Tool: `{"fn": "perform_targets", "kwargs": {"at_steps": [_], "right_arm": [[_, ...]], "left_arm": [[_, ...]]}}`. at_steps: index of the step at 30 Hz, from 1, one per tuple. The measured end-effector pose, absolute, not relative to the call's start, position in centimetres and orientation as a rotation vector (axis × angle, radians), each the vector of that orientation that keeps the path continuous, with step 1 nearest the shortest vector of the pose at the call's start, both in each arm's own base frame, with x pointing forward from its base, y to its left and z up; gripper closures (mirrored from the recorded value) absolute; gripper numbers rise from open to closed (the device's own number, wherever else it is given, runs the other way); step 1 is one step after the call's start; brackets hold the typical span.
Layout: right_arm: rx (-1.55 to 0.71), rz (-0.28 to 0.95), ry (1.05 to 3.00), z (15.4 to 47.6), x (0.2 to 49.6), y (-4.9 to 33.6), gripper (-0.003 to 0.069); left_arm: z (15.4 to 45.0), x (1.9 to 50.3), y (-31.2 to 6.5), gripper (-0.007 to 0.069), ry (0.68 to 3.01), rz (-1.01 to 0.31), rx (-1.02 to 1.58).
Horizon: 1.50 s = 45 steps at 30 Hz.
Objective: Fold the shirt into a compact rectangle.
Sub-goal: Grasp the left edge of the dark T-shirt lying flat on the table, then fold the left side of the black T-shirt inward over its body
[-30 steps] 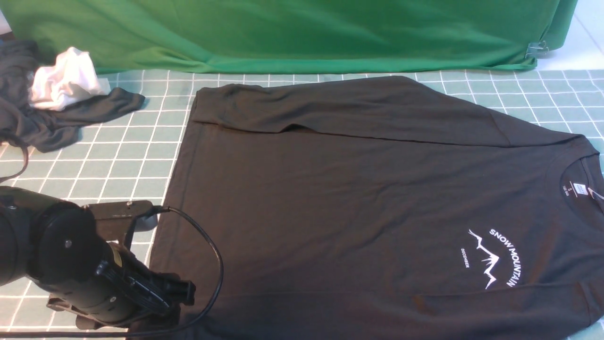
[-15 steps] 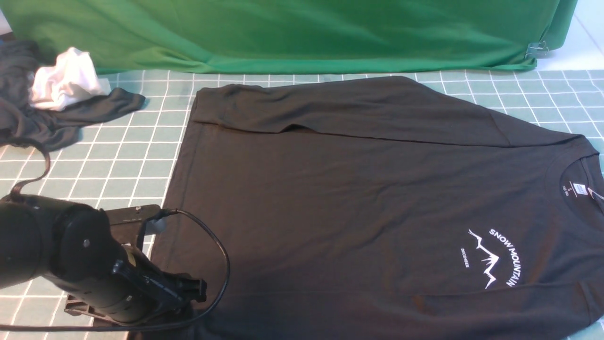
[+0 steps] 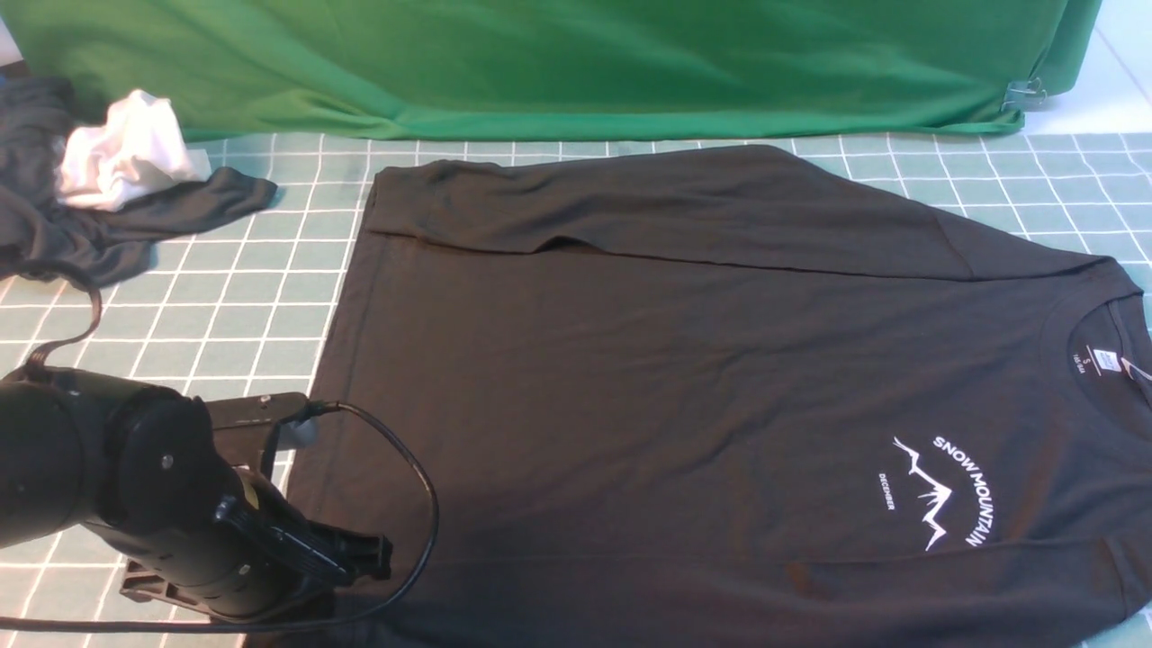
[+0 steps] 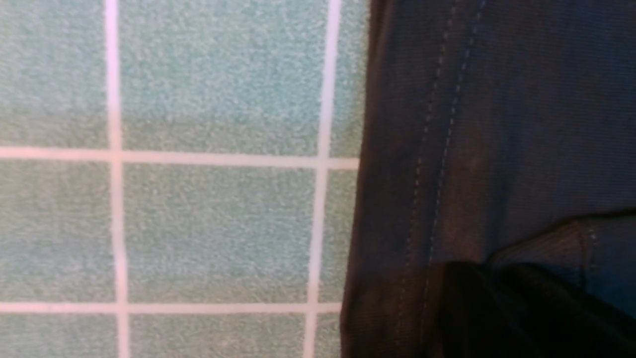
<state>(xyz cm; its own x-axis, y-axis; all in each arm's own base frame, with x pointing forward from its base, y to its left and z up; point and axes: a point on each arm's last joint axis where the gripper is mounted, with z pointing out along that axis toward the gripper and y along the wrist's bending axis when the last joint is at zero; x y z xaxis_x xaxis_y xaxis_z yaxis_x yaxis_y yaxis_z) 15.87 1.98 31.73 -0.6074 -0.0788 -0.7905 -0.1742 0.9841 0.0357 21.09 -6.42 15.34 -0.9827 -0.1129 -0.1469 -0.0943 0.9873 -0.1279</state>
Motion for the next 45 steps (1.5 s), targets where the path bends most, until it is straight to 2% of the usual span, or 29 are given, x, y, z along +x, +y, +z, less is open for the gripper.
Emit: {"fn": "perform_targets", "kwargs": {"at_steps": [5,12,18,22,26,30,33,38,45], "right_arm": [[-0.176,0.135,2.225,31.7,15.9,2.0,0.0487],[-0.175,0.137,2.225,31.7,15.9,2.0,0.0475],[-0.176,0.137,2.228,31.7,15.8,2.0,0.0463],[-0.175,0.138,2.228,31.7,15.8,2.0,0.0455],[-0.175,0.138,2.228,31.7,15.8,2.0,0.0449],[-0.173,0.139,2.228,31.7,15.8,2.0,0.0444],[-0.173,0.139,2.228,31.7,15.8,2.0,0.0437],[-0.173,0.139,2.228,31.7,15.8,2.0,0.0431],[-0.173,0.139,2.228,31.7,15.8,2.0,0.0429]], "left_arm": [[16.4,20.6,-6.3,0.0613,2.963,-0.196,-0.155],[22.1,20.9,-6.5,0.0613,2.909,-0.218,-0.103],[24.4,21.8,-6.6,0.0613,2.876,-0.207,-0.080],[26.3,23.2,-6.6,0.0613,2.778,-0.206,-0.066],[29.4,25.8,-5.6,0.0613,2.590,-0.172,-0.079],[30.9,28.3,-4.6,0.0613,2.489,-0.144,-0.084],[30.0,31.0,-4.6,0.0613,2.484,-0.145,-0.060],[25.8,34.6,-5.0,0.0611,2.563,-0.122,-0.025],[21.0,36.9,-4.8,0.0607,2.634,-0.093,-0.042]]}}
